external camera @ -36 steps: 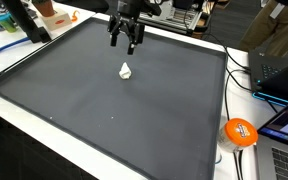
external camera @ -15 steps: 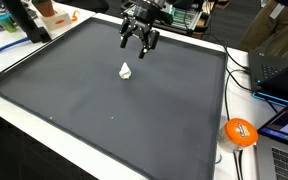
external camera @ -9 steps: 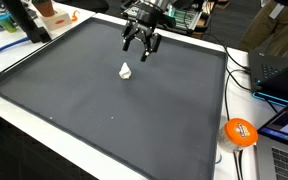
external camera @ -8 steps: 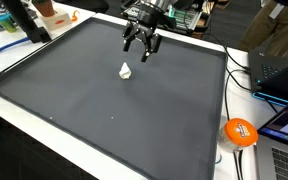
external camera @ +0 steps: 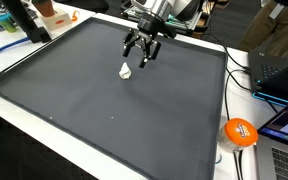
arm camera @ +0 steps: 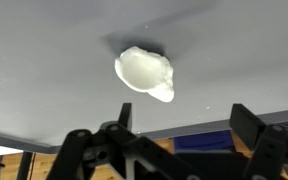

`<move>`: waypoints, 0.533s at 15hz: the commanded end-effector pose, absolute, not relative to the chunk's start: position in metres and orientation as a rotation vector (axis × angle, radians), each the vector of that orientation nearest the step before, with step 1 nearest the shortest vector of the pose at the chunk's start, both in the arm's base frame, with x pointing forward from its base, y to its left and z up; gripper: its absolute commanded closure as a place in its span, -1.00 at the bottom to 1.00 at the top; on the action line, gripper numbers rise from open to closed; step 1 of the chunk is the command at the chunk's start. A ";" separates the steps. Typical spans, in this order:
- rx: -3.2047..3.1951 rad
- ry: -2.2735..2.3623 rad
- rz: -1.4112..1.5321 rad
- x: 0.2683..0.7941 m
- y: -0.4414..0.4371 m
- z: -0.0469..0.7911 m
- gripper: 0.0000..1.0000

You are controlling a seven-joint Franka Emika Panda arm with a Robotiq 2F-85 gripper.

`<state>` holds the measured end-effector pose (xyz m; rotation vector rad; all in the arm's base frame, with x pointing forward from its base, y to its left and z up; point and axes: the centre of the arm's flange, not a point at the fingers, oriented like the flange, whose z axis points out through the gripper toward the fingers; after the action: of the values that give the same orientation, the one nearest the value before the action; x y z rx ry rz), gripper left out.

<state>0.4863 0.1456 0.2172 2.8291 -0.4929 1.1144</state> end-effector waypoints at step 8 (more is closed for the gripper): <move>2.821 -0.567 1.200 0.492 0.152 0.213 -1.00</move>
<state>0.4962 0.1506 0.2098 2.7617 -0.5716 1.2593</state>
